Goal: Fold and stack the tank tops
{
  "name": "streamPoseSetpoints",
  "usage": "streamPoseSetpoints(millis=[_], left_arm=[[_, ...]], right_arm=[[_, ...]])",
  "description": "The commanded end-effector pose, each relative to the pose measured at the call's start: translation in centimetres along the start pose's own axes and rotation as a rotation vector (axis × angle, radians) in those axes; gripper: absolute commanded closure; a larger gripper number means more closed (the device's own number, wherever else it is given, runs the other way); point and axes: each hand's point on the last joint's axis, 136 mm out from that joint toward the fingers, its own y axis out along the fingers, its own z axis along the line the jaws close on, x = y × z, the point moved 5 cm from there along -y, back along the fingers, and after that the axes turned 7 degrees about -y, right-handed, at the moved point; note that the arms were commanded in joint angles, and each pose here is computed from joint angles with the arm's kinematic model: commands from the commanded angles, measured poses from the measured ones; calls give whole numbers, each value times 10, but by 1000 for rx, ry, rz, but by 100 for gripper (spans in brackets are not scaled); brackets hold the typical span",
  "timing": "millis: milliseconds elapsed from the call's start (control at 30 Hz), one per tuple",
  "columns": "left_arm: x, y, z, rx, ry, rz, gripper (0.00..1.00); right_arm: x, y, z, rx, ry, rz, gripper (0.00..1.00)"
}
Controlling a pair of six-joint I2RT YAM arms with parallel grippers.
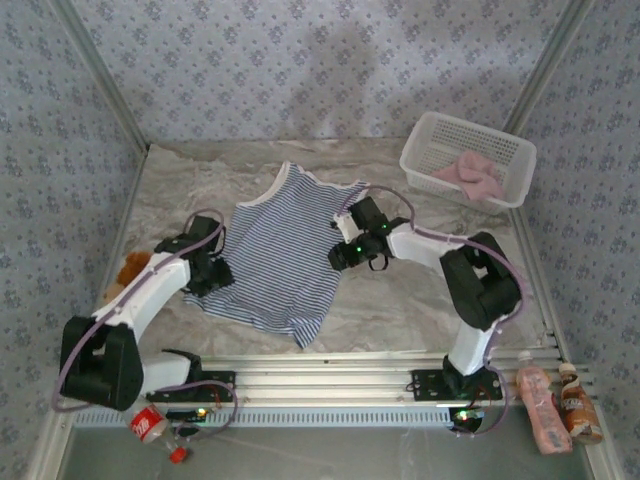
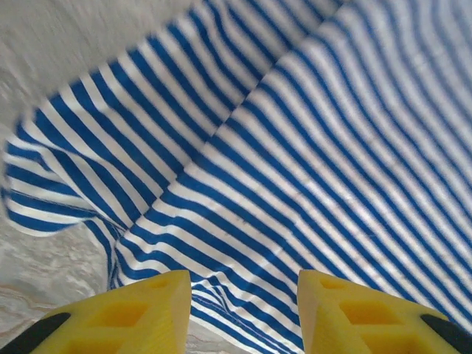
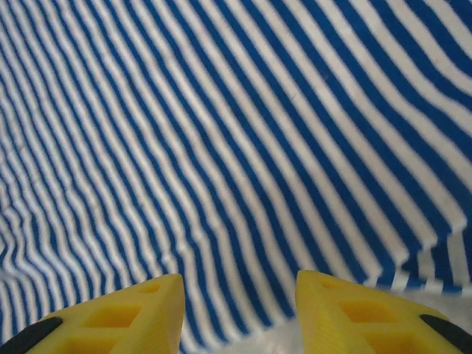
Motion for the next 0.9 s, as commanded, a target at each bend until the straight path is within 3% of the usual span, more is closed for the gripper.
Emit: streamPoseSetpoints(millis=[0, 300, 600, 733, 867], left_arm=[[2, 20, -6, -1, 6, 48, 59], [34, 49, -3, 108, 110, 115, 60], [65, 63, -42, 93, 288, 144, 59], [88, 58, -67, 97, 359, 97, 57], [106, 43, -102, 43, 439, 12, 53]], right_arm=[[8, 12, -12, -9, 8, 12, 54], [-48, 12, -24, -38, 136, 167, 55], [-104, -12, 35, 27, 217, 295, 55], [-94, -45, 59, 38, 158, 260, 52], [-57, -74, 36, -12, 153, 91, 49]])
